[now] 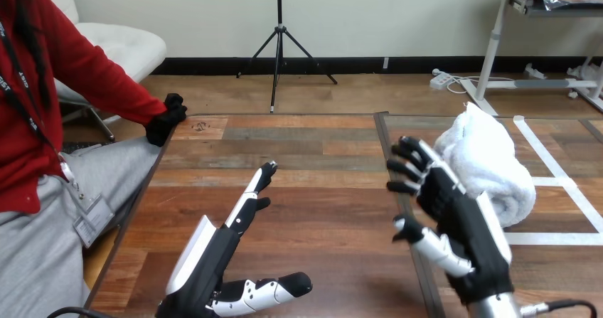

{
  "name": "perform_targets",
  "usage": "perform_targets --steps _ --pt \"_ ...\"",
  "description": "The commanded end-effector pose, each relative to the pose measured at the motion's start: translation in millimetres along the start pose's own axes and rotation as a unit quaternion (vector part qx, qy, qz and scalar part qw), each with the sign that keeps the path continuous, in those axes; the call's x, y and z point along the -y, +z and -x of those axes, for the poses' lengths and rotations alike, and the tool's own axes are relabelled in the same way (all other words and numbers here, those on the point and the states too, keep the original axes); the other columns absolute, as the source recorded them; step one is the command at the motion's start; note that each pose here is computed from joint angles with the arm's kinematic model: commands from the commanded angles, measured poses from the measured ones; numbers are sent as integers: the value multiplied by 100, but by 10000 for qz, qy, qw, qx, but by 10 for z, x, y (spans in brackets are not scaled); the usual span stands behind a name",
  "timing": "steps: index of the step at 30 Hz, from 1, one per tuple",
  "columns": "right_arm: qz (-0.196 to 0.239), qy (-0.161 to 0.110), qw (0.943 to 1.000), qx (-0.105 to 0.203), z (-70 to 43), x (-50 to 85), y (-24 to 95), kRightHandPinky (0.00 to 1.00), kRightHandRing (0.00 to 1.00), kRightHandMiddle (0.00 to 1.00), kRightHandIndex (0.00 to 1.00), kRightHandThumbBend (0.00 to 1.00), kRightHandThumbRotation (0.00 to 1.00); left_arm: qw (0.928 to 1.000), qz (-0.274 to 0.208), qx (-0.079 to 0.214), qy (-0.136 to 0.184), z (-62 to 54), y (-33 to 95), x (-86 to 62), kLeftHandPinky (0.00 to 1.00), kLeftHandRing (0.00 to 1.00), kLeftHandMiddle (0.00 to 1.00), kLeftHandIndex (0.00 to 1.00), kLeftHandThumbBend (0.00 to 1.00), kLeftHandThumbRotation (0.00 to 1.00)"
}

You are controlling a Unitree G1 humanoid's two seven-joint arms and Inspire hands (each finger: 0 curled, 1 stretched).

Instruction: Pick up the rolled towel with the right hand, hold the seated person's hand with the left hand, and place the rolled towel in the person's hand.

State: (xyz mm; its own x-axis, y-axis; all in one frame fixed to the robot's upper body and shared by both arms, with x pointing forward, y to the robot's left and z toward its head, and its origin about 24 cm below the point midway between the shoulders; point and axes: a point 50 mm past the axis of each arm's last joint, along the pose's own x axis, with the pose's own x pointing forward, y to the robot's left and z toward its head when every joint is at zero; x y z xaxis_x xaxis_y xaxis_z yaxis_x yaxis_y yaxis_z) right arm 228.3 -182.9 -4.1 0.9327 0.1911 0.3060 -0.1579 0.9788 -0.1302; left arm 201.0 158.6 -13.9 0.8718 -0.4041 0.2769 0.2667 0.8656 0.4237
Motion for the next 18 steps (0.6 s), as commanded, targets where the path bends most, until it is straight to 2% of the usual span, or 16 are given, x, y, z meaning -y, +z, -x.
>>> perform_targets --steps 1,10,18 --pt "243 -118 9962 834 -407 127 300 76 85 89 91 100 63 9991 -99 385 170 -230 74 -67 89 97 100 100 100 72" --pt "376 -389 9930 1053 -542 239 422 75 83 87 89 100 58 9990 -117 394 188 -242 78 -44 88 97 100 100 100 72" --pt "635 -754 9887 1130 -664 369 523 76 84 87 89 100 59 9990 -79 392 217 -238 75 -32 88 97 100 100 100 72"
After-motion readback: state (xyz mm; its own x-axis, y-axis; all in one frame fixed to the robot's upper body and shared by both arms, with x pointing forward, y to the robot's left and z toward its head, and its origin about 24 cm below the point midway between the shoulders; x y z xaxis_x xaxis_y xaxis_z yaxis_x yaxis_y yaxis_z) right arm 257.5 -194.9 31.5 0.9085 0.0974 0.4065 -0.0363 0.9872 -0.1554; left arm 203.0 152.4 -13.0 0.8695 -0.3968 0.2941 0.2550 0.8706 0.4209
